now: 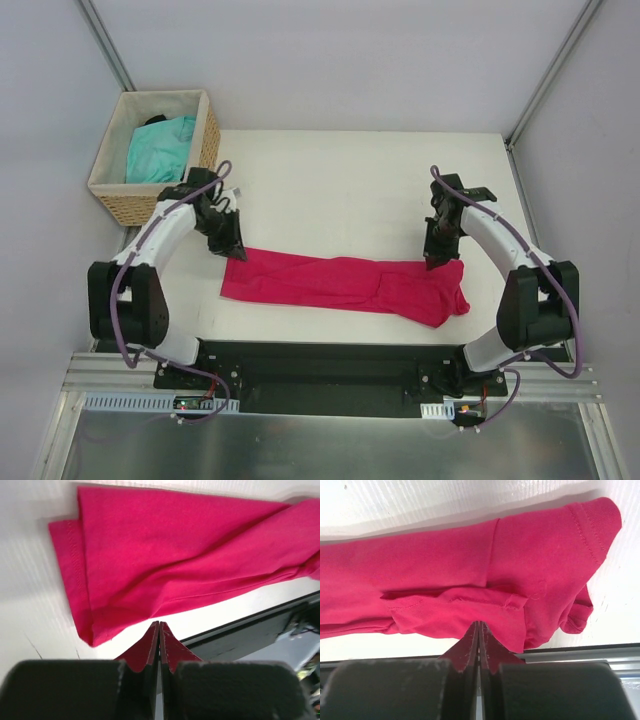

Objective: Fold and stack the t-shirts

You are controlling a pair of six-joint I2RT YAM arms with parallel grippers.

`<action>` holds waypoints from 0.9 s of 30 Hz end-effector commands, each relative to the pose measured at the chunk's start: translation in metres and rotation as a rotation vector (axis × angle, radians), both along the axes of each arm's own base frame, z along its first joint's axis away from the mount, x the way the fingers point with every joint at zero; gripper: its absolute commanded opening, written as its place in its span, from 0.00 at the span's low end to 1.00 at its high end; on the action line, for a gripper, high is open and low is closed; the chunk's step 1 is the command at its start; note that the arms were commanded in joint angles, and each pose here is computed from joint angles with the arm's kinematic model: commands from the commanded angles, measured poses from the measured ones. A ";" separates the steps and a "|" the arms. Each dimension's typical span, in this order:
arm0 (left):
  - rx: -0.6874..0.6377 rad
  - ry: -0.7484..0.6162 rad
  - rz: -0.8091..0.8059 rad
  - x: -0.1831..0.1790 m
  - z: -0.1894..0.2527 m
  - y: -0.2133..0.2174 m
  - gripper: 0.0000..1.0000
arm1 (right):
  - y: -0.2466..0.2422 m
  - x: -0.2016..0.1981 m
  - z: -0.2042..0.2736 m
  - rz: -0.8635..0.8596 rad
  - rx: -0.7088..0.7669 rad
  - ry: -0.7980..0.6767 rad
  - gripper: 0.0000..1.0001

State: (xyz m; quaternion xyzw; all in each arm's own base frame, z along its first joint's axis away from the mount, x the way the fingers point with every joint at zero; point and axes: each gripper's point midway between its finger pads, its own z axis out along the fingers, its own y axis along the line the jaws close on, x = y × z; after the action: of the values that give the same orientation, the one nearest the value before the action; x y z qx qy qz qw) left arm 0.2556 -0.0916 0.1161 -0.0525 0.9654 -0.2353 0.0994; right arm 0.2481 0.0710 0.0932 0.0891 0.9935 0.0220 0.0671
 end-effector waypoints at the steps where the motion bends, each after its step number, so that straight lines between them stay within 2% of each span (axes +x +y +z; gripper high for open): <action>1: 0.112 0.071 -0.186 -0.006 -0.028 -0.022 0.00 | 0.004 0.001 0.000 0.030 -0.004 0.028 0.01; 6: 0.283 0.134 -0.269 -0.014 -0.061 -0.027 0.00 | -0.005 0.004 -0.003 0.041 -0.085 0.103 0.01; 10: 0.368 0.107 -0.202 -0.013 -0.071 -0.012 0.00 | -0.002 0.005 -0.007 0.039 -0.068 0.082 0.01; 13: 0.390 0.061 -0.177 -0.010 -0.075 -0.007 0.00 | 0.006 0.016 -0.010 0.032 -0.027 -0.029 0.01; 16: 0.417 0.042 -0.161 -0.009 -0.076 -0.002 0.00 | 0.002 0.017 -0.008 0.016 -0.058 -0.039 0.01; 25: 0.429 0.015 -0.145 -0.006 -0.073 0.000 0.00 | -0.013 -0.018 -0.015 0.038 -0.167 0.146 0.01; 27: 0.419 -0.002 -0.139 -0.002 -0.069 -0.002 0.00 | -0.011 -0.021 -0.014 0.045 -0.172 0.142 0.01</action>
State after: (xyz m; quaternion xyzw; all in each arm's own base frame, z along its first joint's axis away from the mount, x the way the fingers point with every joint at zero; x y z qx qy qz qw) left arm 0.2436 -0.0939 0.0319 0.0494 0.9965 -0.0367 0.0559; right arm 0.2412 0.0641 0.0729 0.0666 0.9967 -0.0395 0.0252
